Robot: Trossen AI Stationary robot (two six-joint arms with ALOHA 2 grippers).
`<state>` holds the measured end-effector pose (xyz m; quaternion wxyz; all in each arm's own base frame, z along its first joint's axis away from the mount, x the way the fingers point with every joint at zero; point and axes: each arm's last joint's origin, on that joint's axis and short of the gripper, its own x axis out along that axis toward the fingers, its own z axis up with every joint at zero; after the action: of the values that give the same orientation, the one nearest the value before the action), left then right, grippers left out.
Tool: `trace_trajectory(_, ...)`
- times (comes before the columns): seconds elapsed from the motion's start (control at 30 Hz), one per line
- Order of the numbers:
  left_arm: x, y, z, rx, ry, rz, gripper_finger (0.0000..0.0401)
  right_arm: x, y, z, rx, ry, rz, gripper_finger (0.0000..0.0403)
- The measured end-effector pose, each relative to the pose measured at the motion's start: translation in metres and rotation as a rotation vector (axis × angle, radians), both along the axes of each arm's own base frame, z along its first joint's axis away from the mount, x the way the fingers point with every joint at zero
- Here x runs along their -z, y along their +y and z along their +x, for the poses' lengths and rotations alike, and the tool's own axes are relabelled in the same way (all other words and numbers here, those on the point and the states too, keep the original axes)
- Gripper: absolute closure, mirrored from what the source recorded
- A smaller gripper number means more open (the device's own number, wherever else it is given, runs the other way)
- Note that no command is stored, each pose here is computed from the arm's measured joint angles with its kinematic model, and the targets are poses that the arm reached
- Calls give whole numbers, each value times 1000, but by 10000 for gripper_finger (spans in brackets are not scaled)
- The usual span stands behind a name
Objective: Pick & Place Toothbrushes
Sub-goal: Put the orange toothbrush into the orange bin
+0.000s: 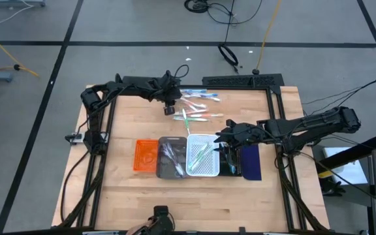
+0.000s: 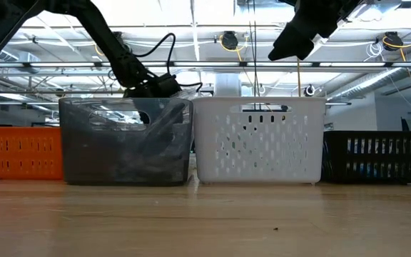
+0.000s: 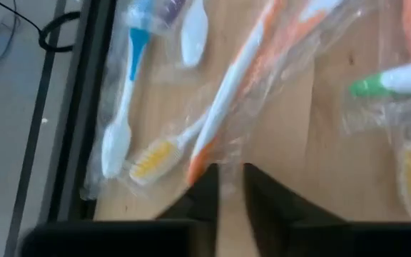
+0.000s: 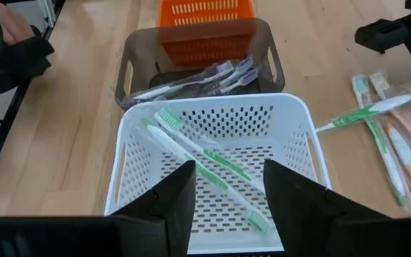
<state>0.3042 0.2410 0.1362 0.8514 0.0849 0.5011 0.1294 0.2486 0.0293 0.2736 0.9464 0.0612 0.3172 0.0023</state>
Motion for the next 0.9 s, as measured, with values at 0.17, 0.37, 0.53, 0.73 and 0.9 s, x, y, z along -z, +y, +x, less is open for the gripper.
trace_trajectory(0.17,2,-2,-3,-51,34,-30,397,0,0,0,0,0,0,248)
trace_trajectory(0.37,-21,-17,-4,-52,37,-41,400,0,0,0,-1,0,0,248)
trace_trajectory(0.53,-43,-22,4,-23,-53,71,395,0,0,0,0,0,0,248)
trace_trajectory(0.73,-40,-18,6,-26,-55,95,350,0,0,0,1,1,2,248)
trace_trajectory(0.9,-41,-14,4,-45,-70,100,276,0,0,0,0,0,0,248)
